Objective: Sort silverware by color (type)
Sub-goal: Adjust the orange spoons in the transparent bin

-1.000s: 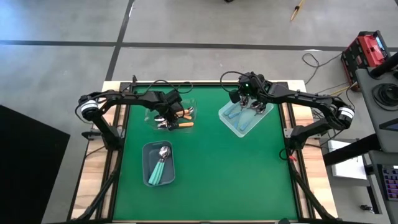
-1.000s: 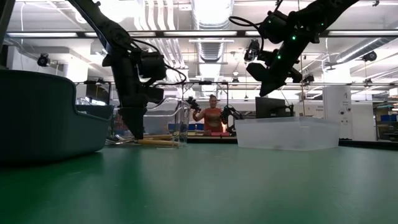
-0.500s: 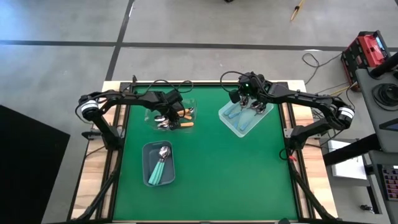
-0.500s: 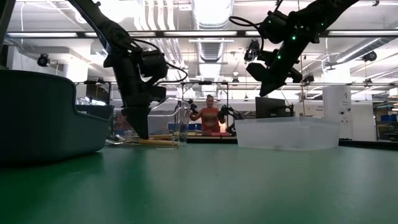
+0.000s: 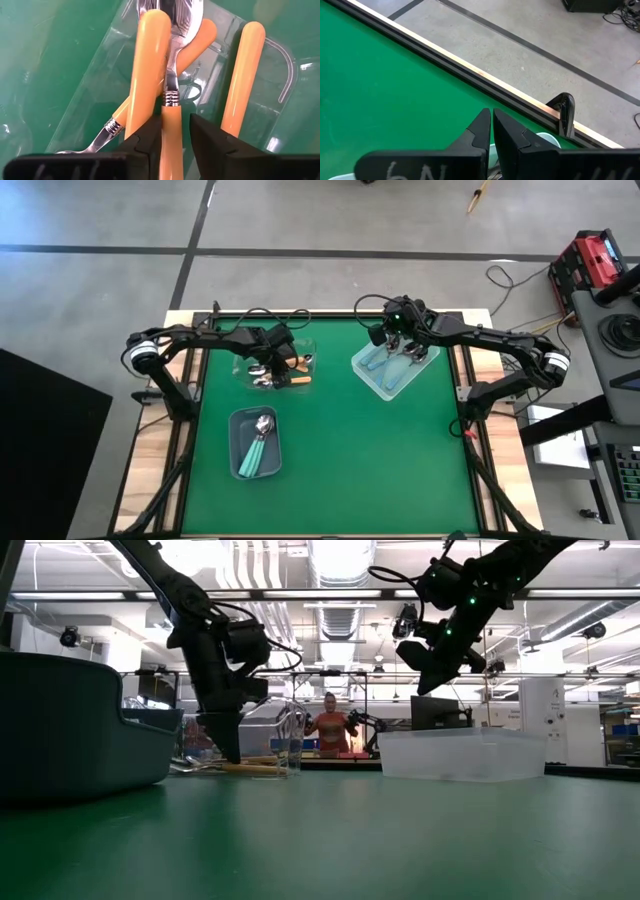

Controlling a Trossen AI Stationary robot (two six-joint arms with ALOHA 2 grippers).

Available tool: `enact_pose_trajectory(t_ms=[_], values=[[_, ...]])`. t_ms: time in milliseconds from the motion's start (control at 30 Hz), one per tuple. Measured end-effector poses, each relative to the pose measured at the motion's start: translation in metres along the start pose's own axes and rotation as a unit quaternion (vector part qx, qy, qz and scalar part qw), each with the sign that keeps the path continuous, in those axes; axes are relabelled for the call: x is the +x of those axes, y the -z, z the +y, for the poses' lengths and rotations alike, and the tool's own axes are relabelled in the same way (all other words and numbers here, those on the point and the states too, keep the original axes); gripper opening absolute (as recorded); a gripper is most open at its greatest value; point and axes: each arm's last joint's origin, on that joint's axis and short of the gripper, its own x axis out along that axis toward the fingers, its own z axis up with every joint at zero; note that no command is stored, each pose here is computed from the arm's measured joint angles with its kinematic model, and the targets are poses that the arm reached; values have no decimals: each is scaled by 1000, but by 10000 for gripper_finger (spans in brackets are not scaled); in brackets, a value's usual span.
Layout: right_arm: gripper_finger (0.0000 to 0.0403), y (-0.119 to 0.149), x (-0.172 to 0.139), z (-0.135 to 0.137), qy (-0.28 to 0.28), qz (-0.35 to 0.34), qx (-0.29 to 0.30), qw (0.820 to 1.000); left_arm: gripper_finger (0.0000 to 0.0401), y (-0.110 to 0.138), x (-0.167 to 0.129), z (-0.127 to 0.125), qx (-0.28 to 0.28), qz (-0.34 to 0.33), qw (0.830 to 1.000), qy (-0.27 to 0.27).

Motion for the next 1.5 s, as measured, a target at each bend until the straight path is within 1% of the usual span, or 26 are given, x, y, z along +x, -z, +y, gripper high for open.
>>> enact_pose_trajectory(t_ms=[400, 600, 800, 1267, 1500], values=[[13, 0, 0, 0, 0, 0, 0, 1000, 7, 0, 0, 0, 0, 0, 1000, -1], [13, 1, 0, 0, 0, 1, -1, 1000, 4, 0, 0, 0, 1, 0, 1000, -1], [13, 2, 1, 0, 1, 2, -1, 1000, 22, 0, 0, 0, 0, -2, 1000, 1], [13, 2, 1, 0, 1, 2, -1, 1000, 107, -3, 0, 0, 4, -17, 1000, 4], [13, 2, 1, 0, 1, 3, -2, 1000, 132, -4, 0, 0, 22, -25, 999, 6]])
